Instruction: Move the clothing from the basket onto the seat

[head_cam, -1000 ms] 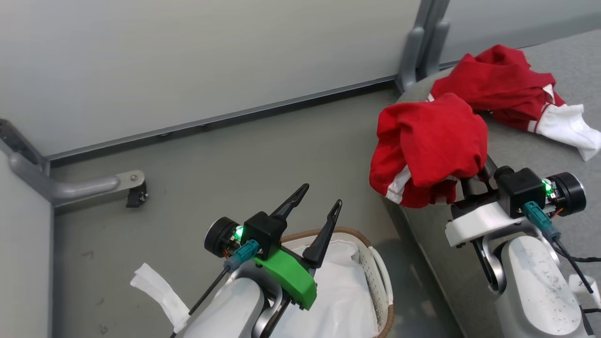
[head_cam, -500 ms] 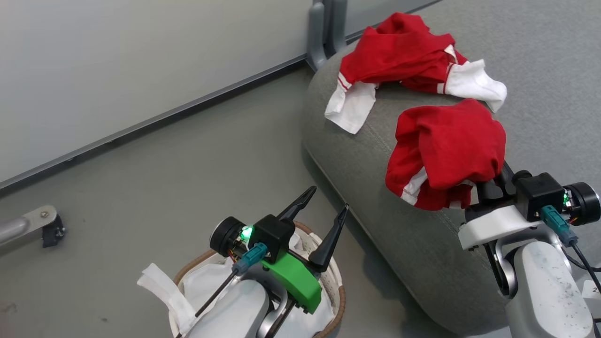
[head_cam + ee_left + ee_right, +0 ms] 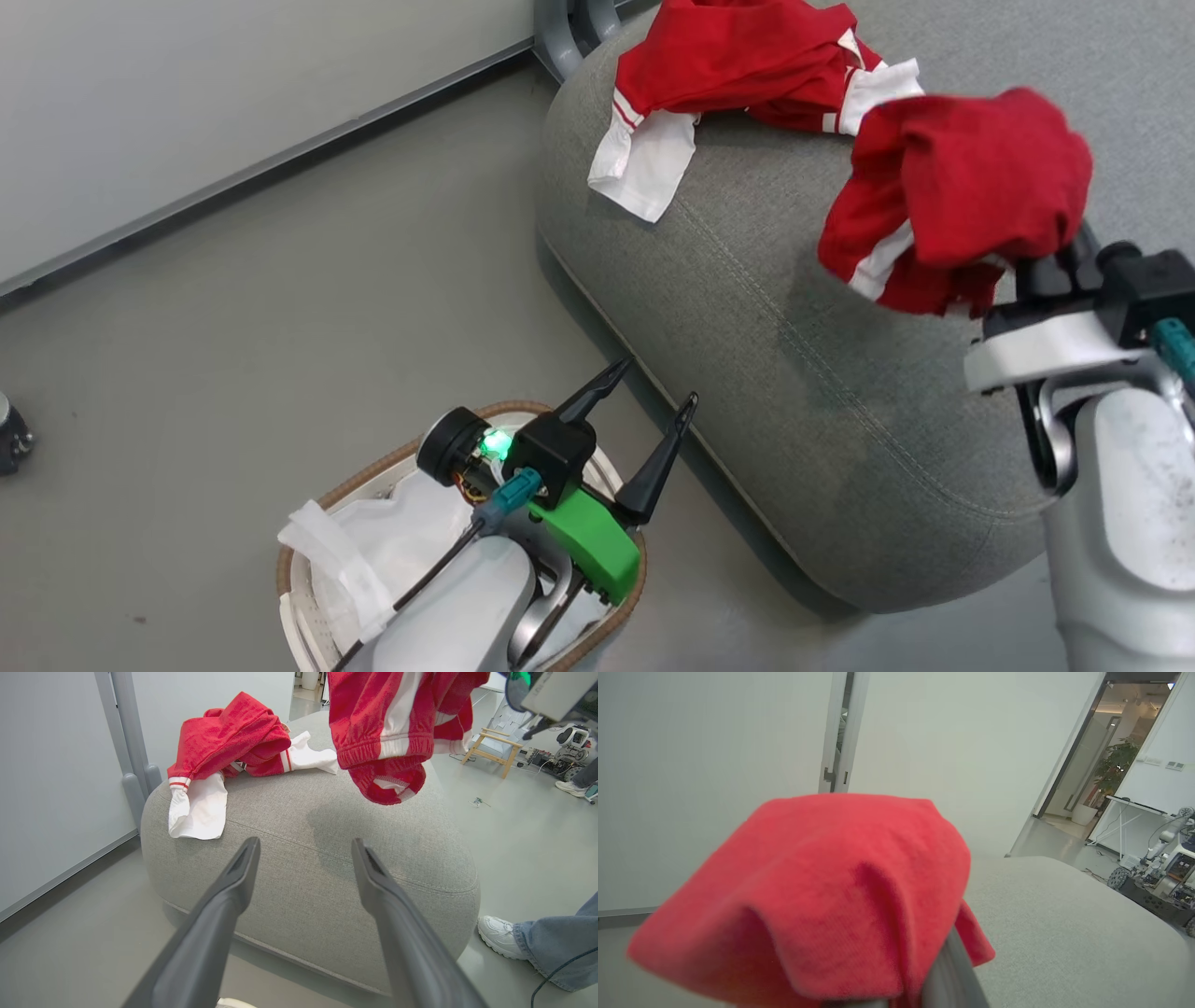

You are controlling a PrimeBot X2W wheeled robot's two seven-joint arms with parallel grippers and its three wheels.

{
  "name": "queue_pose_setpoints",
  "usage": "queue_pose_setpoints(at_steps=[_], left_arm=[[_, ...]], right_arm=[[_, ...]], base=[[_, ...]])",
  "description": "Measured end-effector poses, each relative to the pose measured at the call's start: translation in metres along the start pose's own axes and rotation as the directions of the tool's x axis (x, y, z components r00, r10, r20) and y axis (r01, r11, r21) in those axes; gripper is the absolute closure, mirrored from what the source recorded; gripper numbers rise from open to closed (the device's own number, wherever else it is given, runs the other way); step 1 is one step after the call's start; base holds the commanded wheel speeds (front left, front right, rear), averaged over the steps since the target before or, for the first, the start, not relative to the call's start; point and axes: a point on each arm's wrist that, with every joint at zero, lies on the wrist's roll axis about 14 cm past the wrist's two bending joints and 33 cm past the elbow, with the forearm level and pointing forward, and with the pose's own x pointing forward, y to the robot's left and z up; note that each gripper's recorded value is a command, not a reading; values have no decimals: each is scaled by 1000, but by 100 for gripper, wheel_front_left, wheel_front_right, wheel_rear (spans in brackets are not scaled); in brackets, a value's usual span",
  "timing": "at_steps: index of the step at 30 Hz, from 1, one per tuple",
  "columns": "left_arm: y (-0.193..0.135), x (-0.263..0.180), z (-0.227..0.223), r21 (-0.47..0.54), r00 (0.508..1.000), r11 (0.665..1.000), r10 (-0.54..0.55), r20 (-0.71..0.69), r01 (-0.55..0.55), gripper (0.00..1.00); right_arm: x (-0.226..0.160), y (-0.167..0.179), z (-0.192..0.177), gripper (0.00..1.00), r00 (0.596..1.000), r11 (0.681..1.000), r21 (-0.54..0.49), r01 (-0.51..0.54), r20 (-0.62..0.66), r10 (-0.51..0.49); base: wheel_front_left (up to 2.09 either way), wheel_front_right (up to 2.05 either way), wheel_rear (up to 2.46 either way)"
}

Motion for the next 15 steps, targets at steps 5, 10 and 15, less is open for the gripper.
queue_pose_setpoints(at_steps=[5, 10, 15], left_arm=[[23, 3, -1, 6, 1000, 1000, 18, 15, -18, 0], [45, 4, -7, 0, 999, 999, 42, 25, -42, 0], [70, 2, -21, -16, 997, 998, 68, 19, -68, 0]], right_arm=[[49, -18, 24, 100, 997, 995, -96, 26, 80, -19], [99, -33, 35, 100, 993, 986, -160, 42, 113, -24], [146, -48, 28, 100, 995, 976, -206, 64, 94, -45]], base=[[0, 0, 0], [0, 0, 0], [0, 0, 0]])
